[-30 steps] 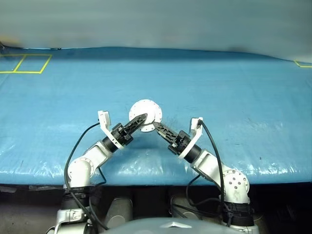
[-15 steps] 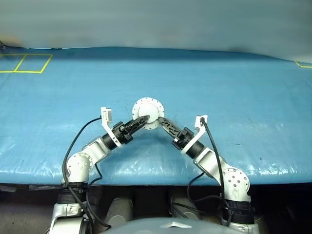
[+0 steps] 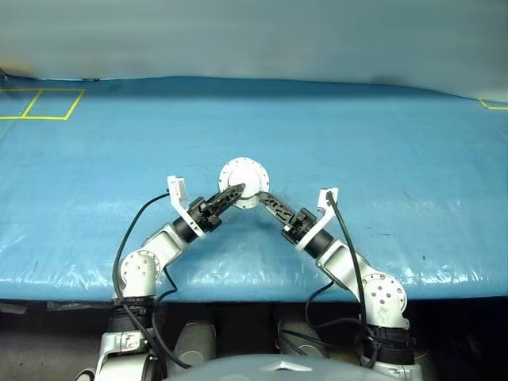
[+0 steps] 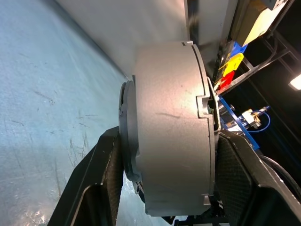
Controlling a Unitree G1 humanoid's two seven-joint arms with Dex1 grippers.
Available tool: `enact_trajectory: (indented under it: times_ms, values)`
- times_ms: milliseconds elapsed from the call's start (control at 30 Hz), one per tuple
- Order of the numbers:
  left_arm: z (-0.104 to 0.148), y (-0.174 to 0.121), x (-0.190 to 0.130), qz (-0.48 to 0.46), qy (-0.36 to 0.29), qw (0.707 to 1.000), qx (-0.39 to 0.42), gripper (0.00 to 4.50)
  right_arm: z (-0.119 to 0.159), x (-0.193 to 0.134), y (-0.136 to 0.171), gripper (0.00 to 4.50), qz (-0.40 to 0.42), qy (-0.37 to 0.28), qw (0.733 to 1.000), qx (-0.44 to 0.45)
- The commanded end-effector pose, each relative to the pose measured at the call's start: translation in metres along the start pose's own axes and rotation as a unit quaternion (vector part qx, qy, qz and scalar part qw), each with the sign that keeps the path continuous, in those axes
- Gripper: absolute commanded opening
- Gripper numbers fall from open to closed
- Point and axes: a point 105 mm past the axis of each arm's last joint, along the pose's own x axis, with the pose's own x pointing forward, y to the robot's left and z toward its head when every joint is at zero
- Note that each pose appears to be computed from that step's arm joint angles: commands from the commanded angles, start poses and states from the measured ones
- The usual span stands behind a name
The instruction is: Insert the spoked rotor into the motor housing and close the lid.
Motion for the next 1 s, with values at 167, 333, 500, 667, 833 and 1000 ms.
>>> enact_trajectory:
  times_ms: [167,333,500,667,833,1000]
  values:
    - [0.017,-0.009,0.019,0.000,-0.046,0.999,0.014,2.38,-0.015,0.014,0.038,3.60,0.083,0.035,0.996,-0.006]
    - [0.038,-0.002,0.016,0.030,-0.086,0.995,0.027,2.35,-0.015,0.013,0.038,3.60,0.083,0.033,0.996,-0.006]
    - [0.073,0.014,0.003,0.088,-0.151,0.983,0.062,2.35,-0.010,0.012,0.035,3.60,0.072,0.024,0.997,-0.022]
    - [0.100,0.021,-0.020,0.140,-0.202,0.964,0.106,2.35,0.015,0.005,0.022,3.60,0.010,-0.023,0.994,-0.107]
    - [0.106,0.041,-0.048,0.222,-0.201,0.943,0.146,2.35,0.057,-0.009,-0.014,3.60,-0.143,-0.106,0.953,-0.245]
    - [0.101,0.055,-0.065,0.261,-0.189,0.934,0.152,2.35,0.064,-0.011,-0.014,3.60,-0.151,-0.117,0.942,-0.275]
